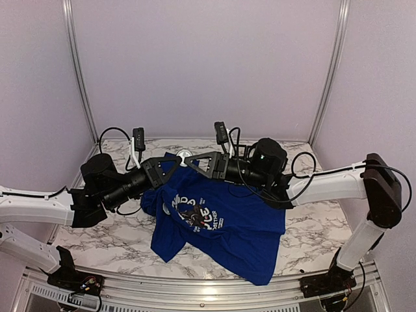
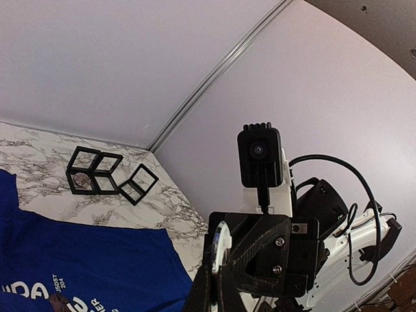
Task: Remove the brooch from the garment
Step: Close the brooch at the center of the board, then pass from the left arm to the right
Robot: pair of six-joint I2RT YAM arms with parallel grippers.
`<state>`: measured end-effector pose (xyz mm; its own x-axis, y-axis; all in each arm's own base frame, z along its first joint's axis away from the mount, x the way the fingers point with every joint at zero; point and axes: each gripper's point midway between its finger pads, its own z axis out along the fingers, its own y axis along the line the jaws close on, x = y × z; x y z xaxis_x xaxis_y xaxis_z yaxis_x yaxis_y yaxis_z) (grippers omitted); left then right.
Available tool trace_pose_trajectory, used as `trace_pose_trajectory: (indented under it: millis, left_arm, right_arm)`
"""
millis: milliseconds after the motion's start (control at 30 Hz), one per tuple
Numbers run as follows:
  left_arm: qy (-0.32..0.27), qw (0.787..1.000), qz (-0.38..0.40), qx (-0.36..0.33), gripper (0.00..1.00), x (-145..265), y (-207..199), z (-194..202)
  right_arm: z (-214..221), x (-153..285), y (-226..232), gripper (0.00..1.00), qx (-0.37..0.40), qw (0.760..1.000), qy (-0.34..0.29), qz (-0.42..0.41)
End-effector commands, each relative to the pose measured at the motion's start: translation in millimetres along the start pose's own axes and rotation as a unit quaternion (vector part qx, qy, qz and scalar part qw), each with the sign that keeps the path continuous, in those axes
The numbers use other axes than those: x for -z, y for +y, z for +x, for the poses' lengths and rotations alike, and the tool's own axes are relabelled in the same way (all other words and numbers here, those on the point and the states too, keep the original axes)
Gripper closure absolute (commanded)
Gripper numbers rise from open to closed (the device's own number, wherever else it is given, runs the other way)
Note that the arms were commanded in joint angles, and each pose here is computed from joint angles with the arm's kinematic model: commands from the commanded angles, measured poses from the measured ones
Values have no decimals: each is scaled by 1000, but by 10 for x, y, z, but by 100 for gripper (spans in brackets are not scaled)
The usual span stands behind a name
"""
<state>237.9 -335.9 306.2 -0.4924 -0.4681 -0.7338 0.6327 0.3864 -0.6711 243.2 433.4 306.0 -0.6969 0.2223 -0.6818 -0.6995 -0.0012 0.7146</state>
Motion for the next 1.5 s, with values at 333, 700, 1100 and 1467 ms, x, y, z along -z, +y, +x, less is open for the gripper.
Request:
trace_pose_trajectory:
  millis: [333, 700, 1100, 1467]
  left_arm:
    - [-13, 1000, 9, 24, 100, 122, -13, 14]
    - [-25, 1000, -15, 11, 100, 201, 69, -43]
    - [-21, 998, 5, -54, 100, 210, 82, -233]
    - [-23, 978, 54, -201, 100, 180, -193, -417]
  right_arm:
    - [-254, 4, 58, 88, 41, 998, -46, 28]
    - [-274, 30, 85, 78, 59, 996, -46, 38]
    - [-389, 202, 166, 41, 93, 991, -60, 75]
    - [-629, 423, 171, 2, 95, 983, -84, 133]
